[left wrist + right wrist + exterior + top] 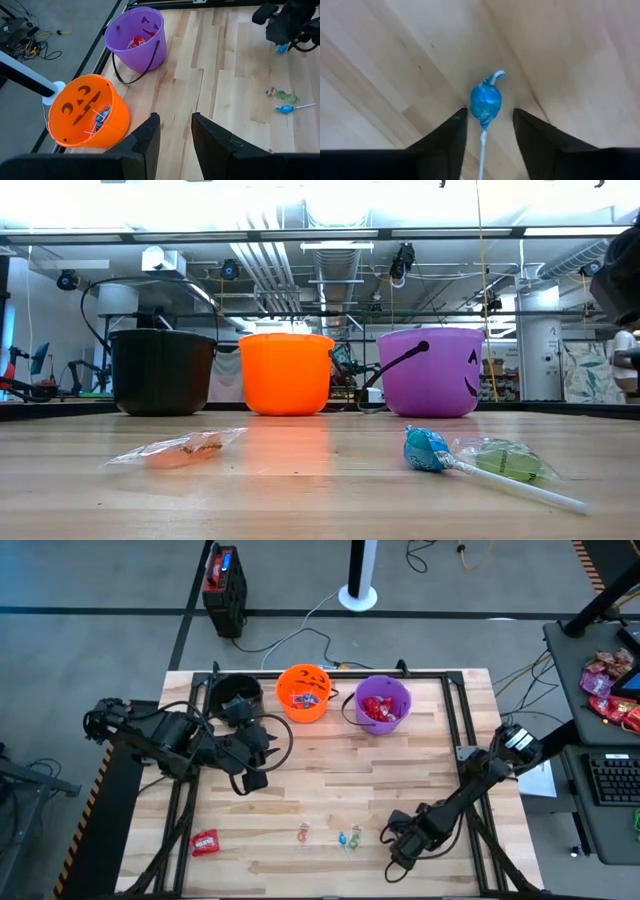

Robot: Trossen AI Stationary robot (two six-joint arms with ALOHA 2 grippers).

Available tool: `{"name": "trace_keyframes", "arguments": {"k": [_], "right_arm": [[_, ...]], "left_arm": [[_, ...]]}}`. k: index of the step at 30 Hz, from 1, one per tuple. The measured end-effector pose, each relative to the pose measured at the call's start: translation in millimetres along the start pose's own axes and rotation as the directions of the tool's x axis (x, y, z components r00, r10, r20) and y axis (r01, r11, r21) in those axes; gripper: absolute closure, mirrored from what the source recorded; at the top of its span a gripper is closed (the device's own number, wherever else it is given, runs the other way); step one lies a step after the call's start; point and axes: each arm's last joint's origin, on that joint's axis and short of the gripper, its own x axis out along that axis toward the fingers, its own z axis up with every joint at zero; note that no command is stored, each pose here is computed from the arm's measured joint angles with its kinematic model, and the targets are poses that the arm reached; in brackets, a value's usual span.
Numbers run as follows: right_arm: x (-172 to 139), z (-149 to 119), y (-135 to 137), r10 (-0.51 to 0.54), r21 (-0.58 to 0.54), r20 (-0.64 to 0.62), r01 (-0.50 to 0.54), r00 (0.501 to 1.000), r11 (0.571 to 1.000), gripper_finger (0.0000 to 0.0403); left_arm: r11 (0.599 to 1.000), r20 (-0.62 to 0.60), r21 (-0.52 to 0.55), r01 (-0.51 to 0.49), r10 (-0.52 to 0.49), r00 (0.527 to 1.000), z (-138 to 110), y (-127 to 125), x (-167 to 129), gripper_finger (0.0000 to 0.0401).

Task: Sort candy by brand, put in halloween buckets
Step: Put the blue candy into the orange bucket

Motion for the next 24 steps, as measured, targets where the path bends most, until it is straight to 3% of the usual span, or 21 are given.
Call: {"name": "trace_keyframes", "arguments": {"k": [6, 12, 16, 20, 24], "right_arm": [[-0.1, 2.1, -0.5, -0.004, -0.017, 0.033, 0.004, 0.999, 1.000, 0.0372], [-11.2, 3.2, -0.9, 0.030, -0.004, 0.080, -0.030, 0.996, 1.000, 0.0392], [-40.8, 14.3, -4.1, 0.084, 0.063, 0.274, -0.105, 0.958, 0.992, 0.0393], [-77.6, 30.6, -12.7, 0.124, 0.102, 0.520, -0.205, 0.845, 0.973, 0.0393], [-127.4, 71.7, -28.5, 0.133, 0.083, 0.812, -0.338, 0.569, 0.938, 0.0393]], "left_arm": [[1.000, 0.005, -0.003, 0.001, -0.001, 1.000, 0.5, -0.1, 0.0, 0.0305], [1.000, 0.005, -0.001, 0.001, -0.001, 1.000, 0.5, -0.2, 0.0, 0.0305], [1.000, 0.005, -0.001, 0.001, -0.001, 1.000, 0.6, -0.2, 0.0, 0.0305], [1.000, 0.010, -0.002, -0.010, 0.010, 1.000, 0.8, 0.3, 0.1, 0.0305], [0.999, 0.035, -0.015, -0.044, 0.044, 0.998, 2.4, 1.3, -0.7, 0.0305]]}}
